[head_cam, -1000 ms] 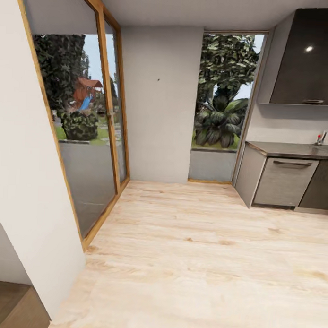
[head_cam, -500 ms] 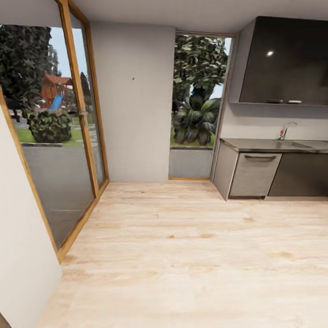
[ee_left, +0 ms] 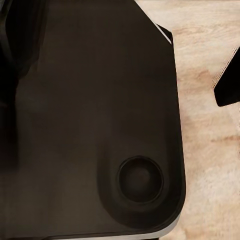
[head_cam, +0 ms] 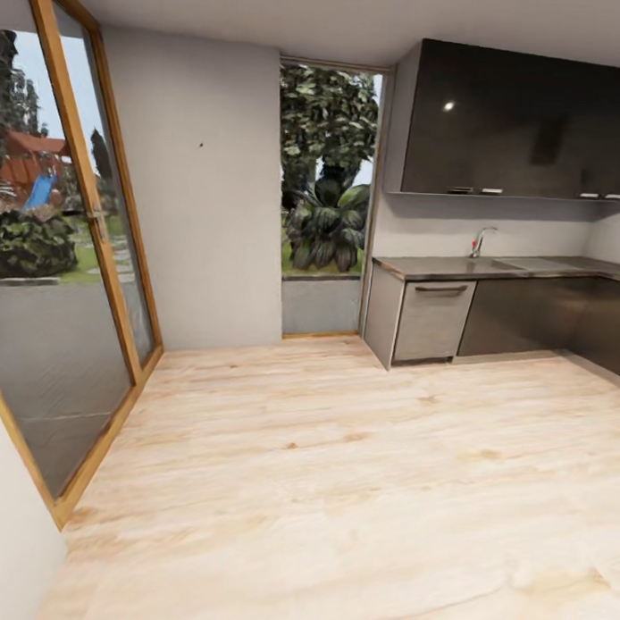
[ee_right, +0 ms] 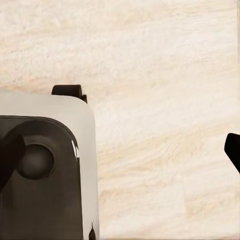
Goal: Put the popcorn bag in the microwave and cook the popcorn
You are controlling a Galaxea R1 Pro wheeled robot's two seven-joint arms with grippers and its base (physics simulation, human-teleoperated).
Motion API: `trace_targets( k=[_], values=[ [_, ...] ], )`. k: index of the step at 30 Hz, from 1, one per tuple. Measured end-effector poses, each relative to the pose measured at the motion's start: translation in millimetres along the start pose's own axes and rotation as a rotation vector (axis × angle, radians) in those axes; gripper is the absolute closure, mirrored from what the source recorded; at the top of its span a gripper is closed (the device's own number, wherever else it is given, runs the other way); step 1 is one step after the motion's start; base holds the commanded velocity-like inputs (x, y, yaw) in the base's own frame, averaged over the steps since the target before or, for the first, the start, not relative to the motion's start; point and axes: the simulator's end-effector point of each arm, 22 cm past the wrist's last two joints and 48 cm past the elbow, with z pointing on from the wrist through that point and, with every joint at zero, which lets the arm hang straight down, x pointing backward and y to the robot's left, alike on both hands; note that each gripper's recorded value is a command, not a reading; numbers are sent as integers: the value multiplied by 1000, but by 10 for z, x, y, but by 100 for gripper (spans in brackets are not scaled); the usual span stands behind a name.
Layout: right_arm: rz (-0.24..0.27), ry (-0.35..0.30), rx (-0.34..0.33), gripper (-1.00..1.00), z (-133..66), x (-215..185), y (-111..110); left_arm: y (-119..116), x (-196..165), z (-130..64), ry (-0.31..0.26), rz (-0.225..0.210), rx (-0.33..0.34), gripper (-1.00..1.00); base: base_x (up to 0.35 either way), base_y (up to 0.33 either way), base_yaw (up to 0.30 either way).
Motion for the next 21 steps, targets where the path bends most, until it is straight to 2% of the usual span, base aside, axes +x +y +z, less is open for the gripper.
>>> trace_targets(
  k=[15,19,21],
  values=[
    [1,-33,0,-100,-1,-73,10,0,1,0,0,0,0,-100,0,0,-300],
    [4,-41,-10,-100,-1,-107,101,0,1,0,0,0,0,-100,0,0,-294],
    [6,-66,-14,-100,2,-239,141,0,-4,0,-1,-1,0,-100,0,0,-291]
  ],
)
